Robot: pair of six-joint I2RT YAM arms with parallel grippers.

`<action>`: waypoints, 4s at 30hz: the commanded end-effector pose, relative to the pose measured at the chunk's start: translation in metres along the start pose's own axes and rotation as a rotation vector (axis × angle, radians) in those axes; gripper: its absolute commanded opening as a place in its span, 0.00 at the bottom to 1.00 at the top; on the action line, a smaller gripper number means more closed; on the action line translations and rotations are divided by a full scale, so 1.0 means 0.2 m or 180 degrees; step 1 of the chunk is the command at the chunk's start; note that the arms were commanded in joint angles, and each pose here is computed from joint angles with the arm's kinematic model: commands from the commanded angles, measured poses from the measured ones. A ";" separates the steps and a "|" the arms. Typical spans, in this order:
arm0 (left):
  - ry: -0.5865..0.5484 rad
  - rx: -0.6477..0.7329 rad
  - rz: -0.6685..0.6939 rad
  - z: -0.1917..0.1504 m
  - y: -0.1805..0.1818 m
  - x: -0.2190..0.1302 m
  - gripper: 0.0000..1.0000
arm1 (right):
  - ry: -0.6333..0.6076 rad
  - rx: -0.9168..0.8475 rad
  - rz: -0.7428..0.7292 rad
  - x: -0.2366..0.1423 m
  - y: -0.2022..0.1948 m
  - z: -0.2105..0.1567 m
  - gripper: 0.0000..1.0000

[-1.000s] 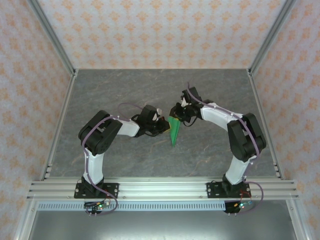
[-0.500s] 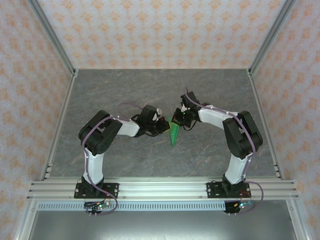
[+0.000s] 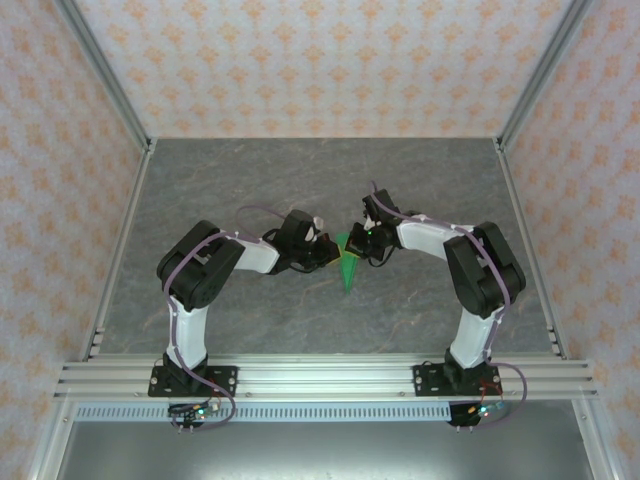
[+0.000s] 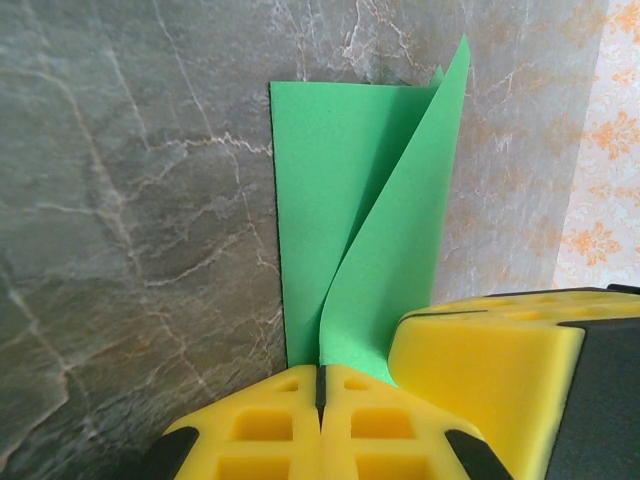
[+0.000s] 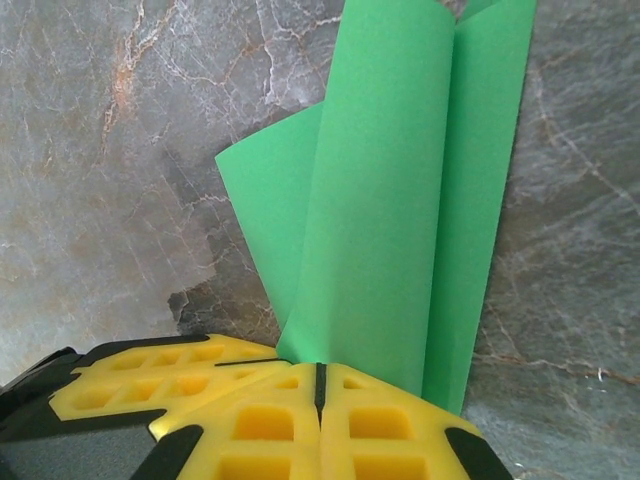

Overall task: Fold a paper plane with a square sheet of paper (fold left side to right side)
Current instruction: Fold the wing for the fifth time at the center of the table.

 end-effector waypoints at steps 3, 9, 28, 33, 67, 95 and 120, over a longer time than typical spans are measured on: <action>0.0282 -0.0259 0.0564 -0.18 0.26 0.06 0.00 | -0.0081 -0.0026 -0.0091 0.03 -0.05 0.01 0.00; 0.0291 -0.0272 0.0572 -0.18 0.27 0.07 0.00 | -0.0093 -0.0013 -0.0133 0.04 -0.08 0.01 0.00; 0.0320 -0.0259 0.0513 -0.19 0.26 0.08 0.00 | -0.0040 0.0070 -0.0350 0.09 -0.23 -0.04 0.00; 0.0255 -0.0156 0.0474 -0.15 0.20 0.04 0.01 | -0.0029 0.0080 -0.0509 0.10 -0.32 -0.06 0.00; 0.0232 0.0339 -0.0445 -0.21 -0.40 -0.11 0.04 | -0.0014 0.0078 -0.0567 0.12 -0.36 -0.08 0.00; 0.0509 -0.0079 0.0017 -0.35 -0.12 0.03 0.01 | 0.0000 0.0066 -0.0575 0.12 -0.35 -0.07 0.00; 0.0773 -0.0374 0.0769 -0.52 0.13 0.04 0.00 | -0.0480 -0.0372 0.0190 -0.29 -0.02 -0.06 0.00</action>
Point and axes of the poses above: each hand's point on the last joint's axis, 136 mm out from that joint toward the fingers, its own x axis out along the fingers, its own y axis along the line the jaws close on, z = x × y, the point moved 2 cm from there along -x, back along the fingers, and after that the axes turned 13 degrees about x, right-handed, at the moved point
